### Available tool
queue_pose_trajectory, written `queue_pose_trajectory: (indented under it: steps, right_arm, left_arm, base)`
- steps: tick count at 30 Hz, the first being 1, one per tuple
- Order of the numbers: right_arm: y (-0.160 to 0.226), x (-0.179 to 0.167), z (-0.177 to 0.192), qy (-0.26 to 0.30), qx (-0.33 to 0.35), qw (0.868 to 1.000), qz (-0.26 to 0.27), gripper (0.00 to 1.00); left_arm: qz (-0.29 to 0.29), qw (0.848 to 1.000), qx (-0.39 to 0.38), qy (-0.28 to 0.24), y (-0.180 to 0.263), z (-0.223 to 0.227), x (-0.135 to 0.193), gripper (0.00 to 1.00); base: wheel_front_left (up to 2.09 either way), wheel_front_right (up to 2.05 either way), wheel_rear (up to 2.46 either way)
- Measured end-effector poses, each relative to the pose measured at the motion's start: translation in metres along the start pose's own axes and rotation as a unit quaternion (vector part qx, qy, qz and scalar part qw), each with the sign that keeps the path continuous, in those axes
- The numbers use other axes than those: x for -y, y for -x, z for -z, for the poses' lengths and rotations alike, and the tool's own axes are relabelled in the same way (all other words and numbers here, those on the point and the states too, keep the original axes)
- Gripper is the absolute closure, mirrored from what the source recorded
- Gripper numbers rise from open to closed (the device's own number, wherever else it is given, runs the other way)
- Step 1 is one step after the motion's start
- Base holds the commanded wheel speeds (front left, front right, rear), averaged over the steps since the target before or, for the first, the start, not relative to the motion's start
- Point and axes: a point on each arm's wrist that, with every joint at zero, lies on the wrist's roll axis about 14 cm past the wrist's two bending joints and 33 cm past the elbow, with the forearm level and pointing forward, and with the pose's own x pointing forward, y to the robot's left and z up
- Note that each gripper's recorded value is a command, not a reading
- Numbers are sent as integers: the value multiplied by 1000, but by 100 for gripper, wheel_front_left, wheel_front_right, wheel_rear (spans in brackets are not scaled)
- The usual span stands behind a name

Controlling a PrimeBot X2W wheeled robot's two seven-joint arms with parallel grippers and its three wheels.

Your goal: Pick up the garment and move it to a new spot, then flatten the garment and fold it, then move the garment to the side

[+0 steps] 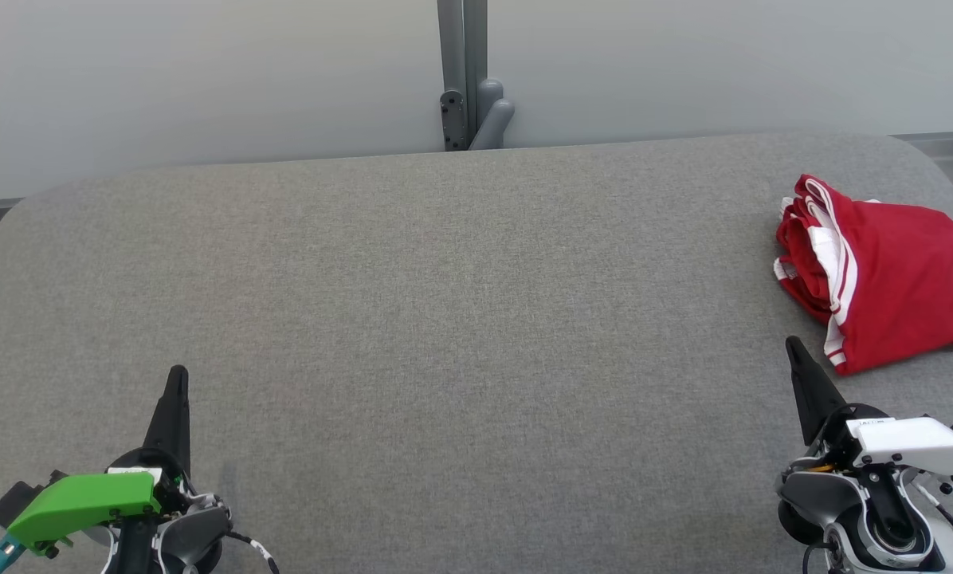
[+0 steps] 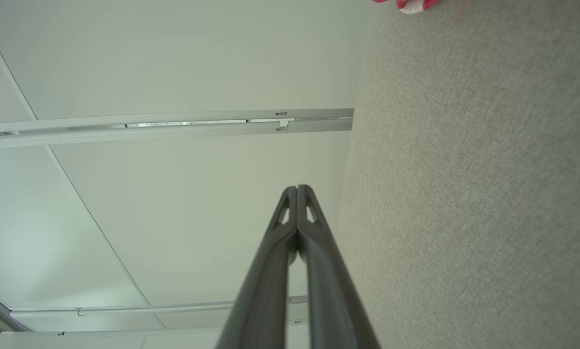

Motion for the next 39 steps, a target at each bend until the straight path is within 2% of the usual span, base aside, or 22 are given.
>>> queue_pose_trajectory:
  steps: [39]
  right_arm:
    - [0,0,0,0,0,1000,0,100]
  left_arm:
    - [0,1000,0,0,0,0,0,100]
  base:
    - [0,0,0]
